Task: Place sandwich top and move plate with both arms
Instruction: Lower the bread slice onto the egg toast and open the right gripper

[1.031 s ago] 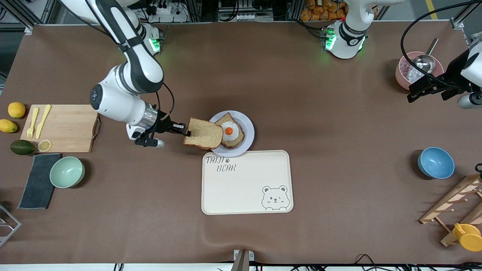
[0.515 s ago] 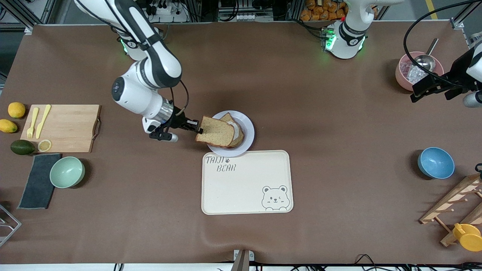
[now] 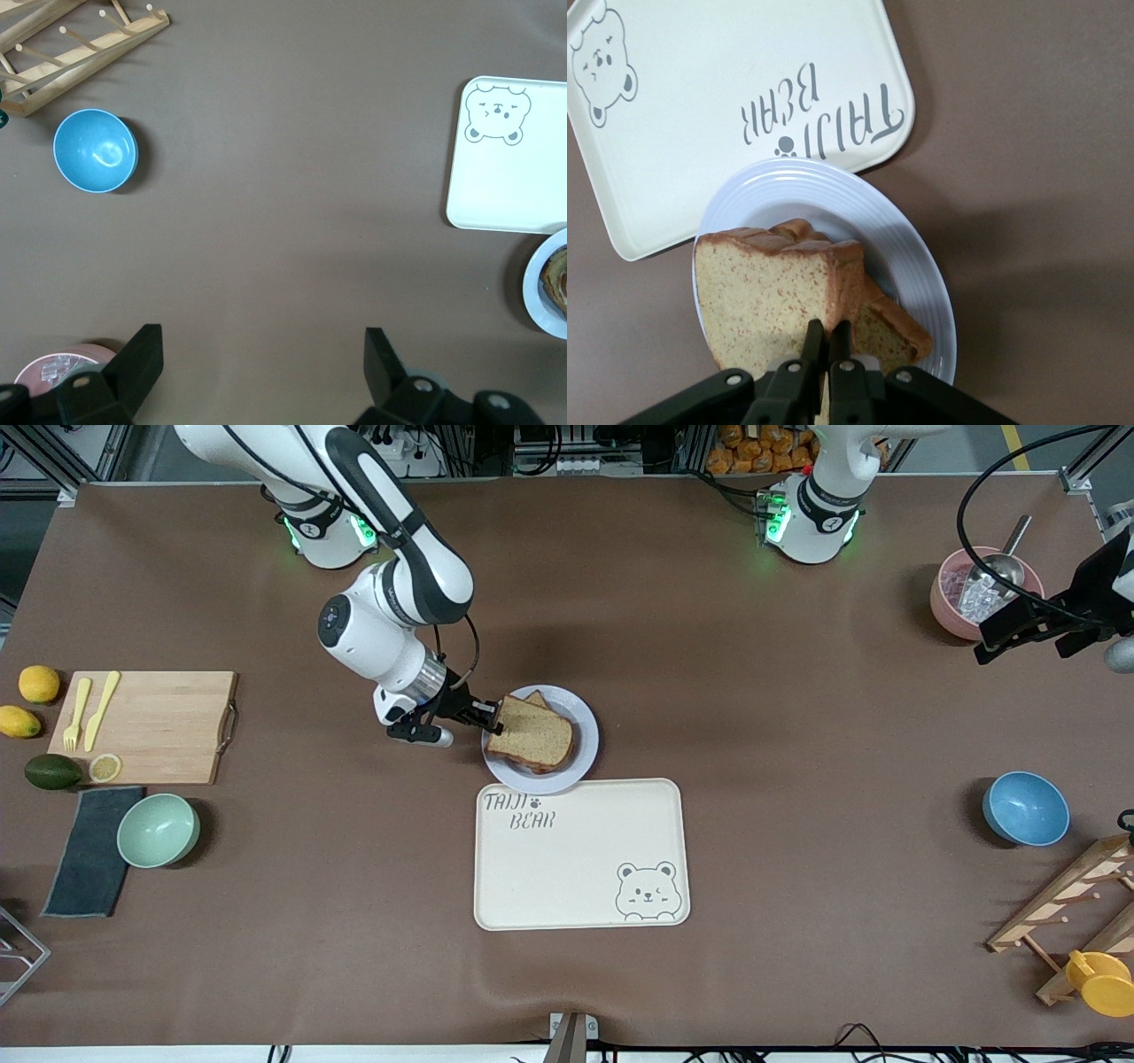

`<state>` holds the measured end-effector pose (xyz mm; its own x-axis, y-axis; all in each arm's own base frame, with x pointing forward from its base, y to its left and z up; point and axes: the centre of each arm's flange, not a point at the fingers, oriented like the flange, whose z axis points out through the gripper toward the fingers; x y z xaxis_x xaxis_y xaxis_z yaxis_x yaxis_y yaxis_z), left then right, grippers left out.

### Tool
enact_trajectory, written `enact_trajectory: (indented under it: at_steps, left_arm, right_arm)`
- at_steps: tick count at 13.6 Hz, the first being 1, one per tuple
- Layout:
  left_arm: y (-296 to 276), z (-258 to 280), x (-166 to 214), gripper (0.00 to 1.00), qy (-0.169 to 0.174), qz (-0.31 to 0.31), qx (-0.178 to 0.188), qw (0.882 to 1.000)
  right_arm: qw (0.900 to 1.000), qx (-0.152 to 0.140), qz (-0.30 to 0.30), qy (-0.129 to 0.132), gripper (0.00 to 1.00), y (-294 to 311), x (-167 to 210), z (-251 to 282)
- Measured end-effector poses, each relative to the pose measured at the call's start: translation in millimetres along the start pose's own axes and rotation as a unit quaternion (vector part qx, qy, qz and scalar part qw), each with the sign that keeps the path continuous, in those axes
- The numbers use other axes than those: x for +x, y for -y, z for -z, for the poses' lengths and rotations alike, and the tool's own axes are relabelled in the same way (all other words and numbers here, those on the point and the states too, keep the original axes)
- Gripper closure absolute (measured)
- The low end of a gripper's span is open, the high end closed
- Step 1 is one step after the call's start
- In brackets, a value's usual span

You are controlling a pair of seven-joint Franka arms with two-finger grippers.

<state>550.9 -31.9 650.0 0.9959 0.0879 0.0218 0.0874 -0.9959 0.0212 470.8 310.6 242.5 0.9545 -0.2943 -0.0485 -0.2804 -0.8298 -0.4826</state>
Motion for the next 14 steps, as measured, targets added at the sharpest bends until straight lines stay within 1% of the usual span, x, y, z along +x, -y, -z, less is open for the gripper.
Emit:
enact_trajectory:
  at_steps: [7,14]
  left_arm:
    - [1,-1,0,0.00,0.001,0.001,0.000,1.000]
    - [1,-4,2,0.00,0.003,0.001,0.000,1.000]
  right_arm:
    - [1.000,-0.001,-0.009,-0.007,0.95,2,-17,-15]
    - [1.000,0.000,-0.017,-0.007,0.95,1,-20,-18]
